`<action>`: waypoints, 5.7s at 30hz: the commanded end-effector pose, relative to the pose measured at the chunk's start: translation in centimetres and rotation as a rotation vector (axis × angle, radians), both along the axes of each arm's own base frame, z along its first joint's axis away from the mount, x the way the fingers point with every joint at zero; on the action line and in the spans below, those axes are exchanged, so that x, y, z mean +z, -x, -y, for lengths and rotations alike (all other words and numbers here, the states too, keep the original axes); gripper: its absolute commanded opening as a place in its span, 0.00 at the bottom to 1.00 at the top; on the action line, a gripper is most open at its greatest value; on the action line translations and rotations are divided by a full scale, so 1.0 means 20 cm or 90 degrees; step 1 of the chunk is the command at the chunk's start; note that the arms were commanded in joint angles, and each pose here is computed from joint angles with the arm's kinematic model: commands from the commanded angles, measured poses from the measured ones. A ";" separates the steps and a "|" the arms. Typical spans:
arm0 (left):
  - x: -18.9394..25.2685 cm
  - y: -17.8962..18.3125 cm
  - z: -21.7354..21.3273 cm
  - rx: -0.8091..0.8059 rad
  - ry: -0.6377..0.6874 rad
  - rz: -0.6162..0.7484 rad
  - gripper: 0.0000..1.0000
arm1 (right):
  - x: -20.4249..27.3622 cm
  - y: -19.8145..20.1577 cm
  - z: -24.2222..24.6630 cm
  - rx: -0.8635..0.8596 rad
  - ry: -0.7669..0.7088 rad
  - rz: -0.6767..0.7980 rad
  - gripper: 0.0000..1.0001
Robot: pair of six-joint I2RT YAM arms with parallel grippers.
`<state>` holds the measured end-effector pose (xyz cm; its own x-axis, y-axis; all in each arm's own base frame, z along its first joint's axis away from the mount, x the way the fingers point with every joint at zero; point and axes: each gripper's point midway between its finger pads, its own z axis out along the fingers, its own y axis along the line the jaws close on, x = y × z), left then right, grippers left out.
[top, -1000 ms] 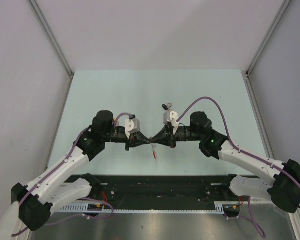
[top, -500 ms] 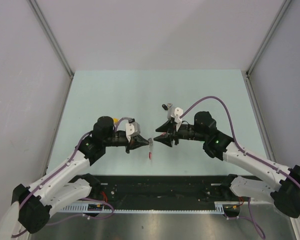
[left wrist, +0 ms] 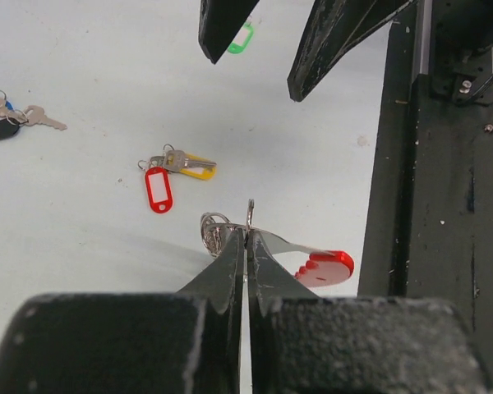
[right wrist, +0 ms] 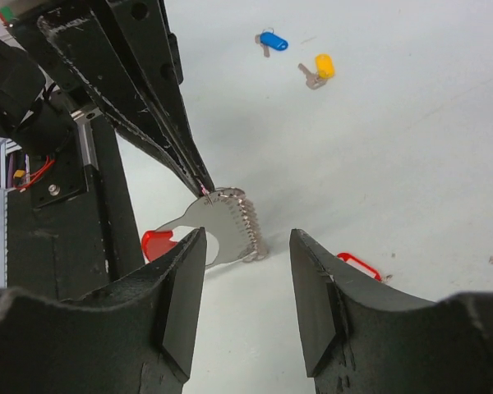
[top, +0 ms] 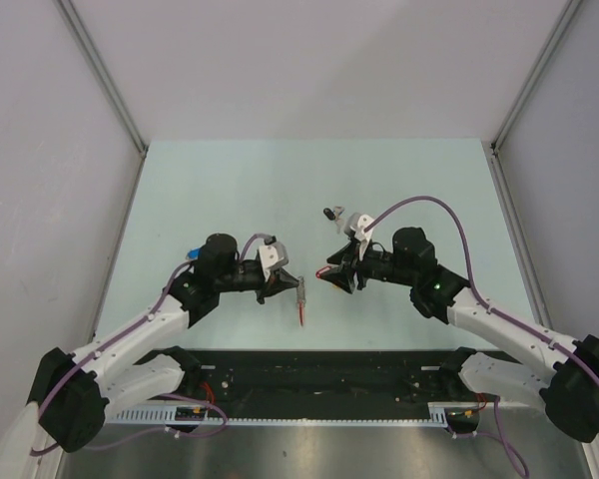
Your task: Put the keys on the keyring
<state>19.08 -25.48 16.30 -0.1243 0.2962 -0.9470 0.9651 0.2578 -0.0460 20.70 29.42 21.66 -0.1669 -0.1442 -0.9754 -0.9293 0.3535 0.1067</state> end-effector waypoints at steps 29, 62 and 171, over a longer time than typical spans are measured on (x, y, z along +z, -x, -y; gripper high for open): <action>-0.07 -0.08 -0.08 -0.023 -0.103 0.188 0.00 | -0.16 -0.19 0.03 -0.124 -0.024 -0.109 0.59; -0.08 -0.10 -0.06 -0.015 -0.107 0.142 0.00 | -0.81 -0.56 0.17 -0.306 0.101 -0.299 0.45; 0.00 -0.03 -0.03 -0.057 -0.080 0.118 0.00 | 0.02 -0.04 -0.02 0.113 -0.055 0.101 0.00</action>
